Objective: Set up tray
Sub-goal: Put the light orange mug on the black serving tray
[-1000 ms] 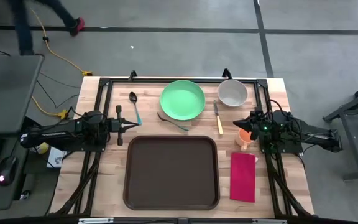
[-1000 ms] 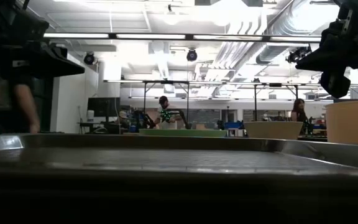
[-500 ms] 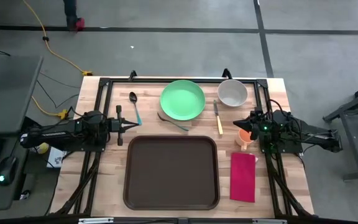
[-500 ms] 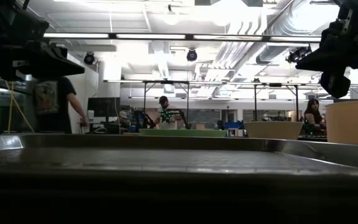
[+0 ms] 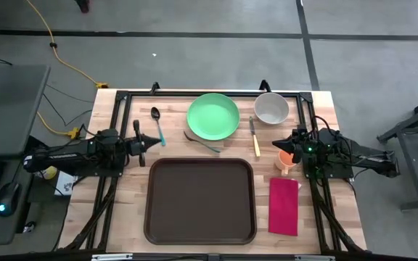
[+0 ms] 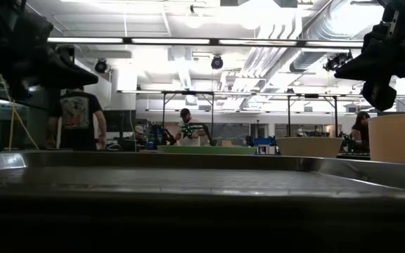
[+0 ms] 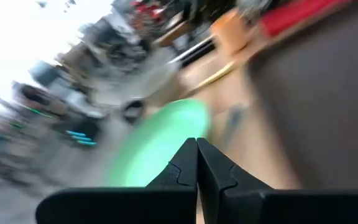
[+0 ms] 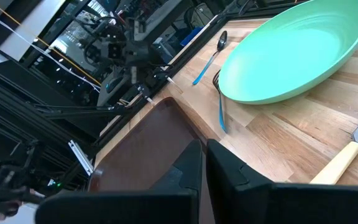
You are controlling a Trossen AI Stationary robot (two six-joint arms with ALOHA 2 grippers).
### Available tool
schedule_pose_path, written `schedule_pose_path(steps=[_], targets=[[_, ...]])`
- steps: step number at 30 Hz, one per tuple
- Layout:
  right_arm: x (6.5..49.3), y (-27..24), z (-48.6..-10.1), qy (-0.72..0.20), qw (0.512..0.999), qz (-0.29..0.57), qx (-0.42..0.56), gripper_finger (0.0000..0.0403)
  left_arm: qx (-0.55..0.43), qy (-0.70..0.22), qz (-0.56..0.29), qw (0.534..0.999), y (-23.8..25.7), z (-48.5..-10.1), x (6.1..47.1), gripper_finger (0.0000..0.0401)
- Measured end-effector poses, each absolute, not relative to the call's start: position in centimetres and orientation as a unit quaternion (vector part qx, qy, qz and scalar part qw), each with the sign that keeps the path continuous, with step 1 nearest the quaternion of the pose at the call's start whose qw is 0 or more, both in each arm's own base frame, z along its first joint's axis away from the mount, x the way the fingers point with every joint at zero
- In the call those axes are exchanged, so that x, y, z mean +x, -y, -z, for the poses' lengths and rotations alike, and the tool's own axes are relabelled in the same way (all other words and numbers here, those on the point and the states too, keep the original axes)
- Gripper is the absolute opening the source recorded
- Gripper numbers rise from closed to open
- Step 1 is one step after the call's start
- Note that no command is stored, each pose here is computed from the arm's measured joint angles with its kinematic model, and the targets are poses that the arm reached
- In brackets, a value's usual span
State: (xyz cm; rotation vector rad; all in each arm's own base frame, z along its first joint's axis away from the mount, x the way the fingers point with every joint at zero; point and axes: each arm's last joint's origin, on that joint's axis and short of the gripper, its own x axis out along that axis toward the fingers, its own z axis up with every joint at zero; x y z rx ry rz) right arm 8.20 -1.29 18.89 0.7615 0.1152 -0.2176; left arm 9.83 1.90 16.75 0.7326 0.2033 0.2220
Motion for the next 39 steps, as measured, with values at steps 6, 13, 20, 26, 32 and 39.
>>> schedule_pose_path(steps=[6,13,20,26,32,39], targets=[[8.19,1.3,-18.91,-0.056,0.921,0.106,0.371,0.0,0.452,-0.12,-0.123,0.875,-2.06,-16.82,9.79,0.0031],[8.19,1.29,-18.9,-0.056,0.921,0.106,0.371,0.0,0.409,-0.103,-0.113,0.9,-1.95,-16.88,9.83,0.0031],[8.19,1.29,-18.9,-0.056,0.921,0.106,0.371,0.0,0.224,-0.074,-0.113,0.965,-1.85,-16.89,9.86,0.0031],[8.19,1.29,-18.9,-0.056,0.921,0.106,0.371,0.0,0.135,-0.061,-0.114,0.982,-1.82,-16.92,9.87,0.0031],[8.16,1.5,-18.94,-0.041,0.919,0.138,0.366,0.0,-0.005,-0.044,-0.121,0.992,-1.82,-16.92,9.87,0.0031],[8.14,1.6,-19.0,-0.032,0.918,0.153,0.364,0.0,-0.022,-0.041,-0.139,0.989,-1.91,-16.93,9.85,0.0031]])
